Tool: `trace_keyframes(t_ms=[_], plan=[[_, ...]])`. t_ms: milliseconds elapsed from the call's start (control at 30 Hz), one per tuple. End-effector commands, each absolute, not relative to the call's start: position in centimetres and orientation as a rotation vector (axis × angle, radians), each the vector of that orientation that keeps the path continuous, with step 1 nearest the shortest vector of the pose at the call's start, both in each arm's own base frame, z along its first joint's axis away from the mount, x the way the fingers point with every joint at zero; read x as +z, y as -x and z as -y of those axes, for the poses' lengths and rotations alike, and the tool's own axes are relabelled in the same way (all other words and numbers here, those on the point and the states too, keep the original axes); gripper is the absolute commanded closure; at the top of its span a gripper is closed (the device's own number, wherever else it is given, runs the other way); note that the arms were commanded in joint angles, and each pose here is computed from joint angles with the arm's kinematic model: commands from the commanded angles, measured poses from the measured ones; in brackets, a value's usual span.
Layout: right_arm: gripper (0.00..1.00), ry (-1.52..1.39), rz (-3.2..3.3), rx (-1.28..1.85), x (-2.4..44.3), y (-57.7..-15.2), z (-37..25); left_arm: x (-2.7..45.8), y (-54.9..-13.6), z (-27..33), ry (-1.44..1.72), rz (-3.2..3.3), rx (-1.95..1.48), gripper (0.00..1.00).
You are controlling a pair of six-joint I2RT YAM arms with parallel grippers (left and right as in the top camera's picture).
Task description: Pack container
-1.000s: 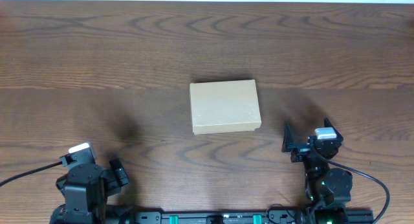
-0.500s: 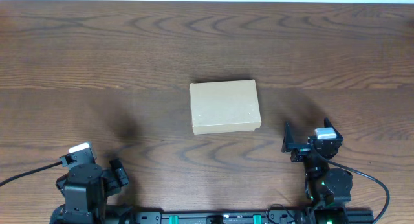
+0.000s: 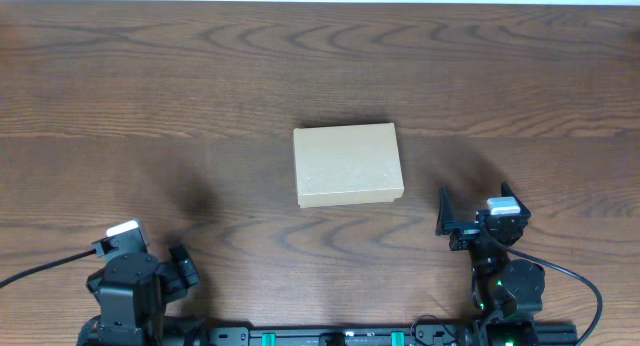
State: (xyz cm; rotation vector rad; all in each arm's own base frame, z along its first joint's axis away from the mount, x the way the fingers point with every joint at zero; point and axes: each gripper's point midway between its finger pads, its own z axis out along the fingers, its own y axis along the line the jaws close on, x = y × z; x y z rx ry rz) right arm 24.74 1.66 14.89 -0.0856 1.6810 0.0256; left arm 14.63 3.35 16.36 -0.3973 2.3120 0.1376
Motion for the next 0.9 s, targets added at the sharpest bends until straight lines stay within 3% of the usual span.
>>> trace_keyframes(t_ms=[0,267,867], plan=[[0.01,0.079,-1.680,0.028,14.8,-24.7,-1.7,17.2,-15.9,-3.4,0.402,-2.242,0.130,0.05],[0.01,0.079,-1.680,0.028,14.8,-24.7,-1.7,20.2,-23.4,-2.6,0.235,-1.825,0.123,0.05],[0.01,0.079,-1.680,0.029,14.8,-24.7,-1.7,19.2,-23.9,-1.9,0.018,-1.581,0.197,0.05]])
